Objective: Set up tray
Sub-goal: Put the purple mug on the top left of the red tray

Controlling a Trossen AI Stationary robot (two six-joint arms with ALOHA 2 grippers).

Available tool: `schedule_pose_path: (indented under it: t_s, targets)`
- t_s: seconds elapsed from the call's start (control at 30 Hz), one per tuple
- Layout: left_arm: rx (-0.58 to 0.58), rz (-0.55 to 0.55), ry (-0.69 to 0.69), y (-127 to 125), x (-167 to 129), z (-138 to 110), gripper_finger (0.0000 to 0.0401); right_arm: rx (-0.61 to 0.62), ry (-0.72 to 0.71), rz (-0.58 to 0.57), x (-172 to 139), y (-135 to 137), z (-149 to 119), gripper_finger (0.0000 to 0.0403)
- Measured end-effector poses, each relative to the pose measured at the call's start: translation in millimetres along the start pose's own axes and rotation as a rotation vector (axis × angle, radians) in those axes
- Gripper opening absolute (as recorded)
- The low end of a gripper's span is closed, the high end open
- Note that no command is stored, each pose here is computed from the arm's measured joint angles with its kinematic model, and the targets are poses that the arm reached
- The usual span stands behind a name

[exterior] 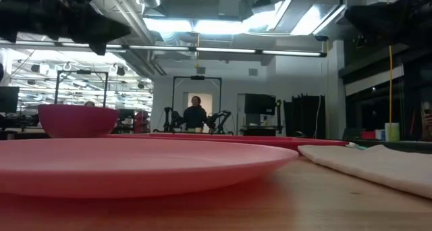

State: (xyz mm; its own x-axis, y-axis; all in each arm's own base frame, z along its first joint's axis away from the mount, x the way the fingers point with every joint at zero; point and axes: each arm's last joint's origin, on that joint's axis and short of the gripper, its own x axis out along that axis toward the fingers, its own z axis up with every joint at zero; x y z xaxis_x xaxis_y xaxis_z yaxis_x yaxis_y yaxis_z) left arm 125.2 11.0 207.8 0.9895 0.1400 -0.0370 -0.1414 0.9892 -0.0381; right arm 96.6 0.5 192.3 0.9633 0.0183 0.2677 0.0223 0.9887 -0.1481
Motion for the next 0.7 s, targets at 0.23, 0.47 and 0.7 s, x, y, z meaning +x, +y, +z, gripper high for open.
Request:
schedule_pose_path:
  t_s: [0.23,0.47,0.7]
  targets:
    - [0.009,-0.054,0.118,-8.6,14.8,23.4,0.0003,0.013,0.000,0.000,0.0,0.0,0.0,0.0067]
    - [0.013,-0.108,0.243,-22.5,25.8,39.1,0.0003,0.039,0.000,0.000,0.0,0.0,0.0,0.0067]
    - [0.026,-0.090,0.459,-47.3,36.3,62.0,0.0003,0.117,0.009,0.001,0.0,0.1,-0.8,0.0067]
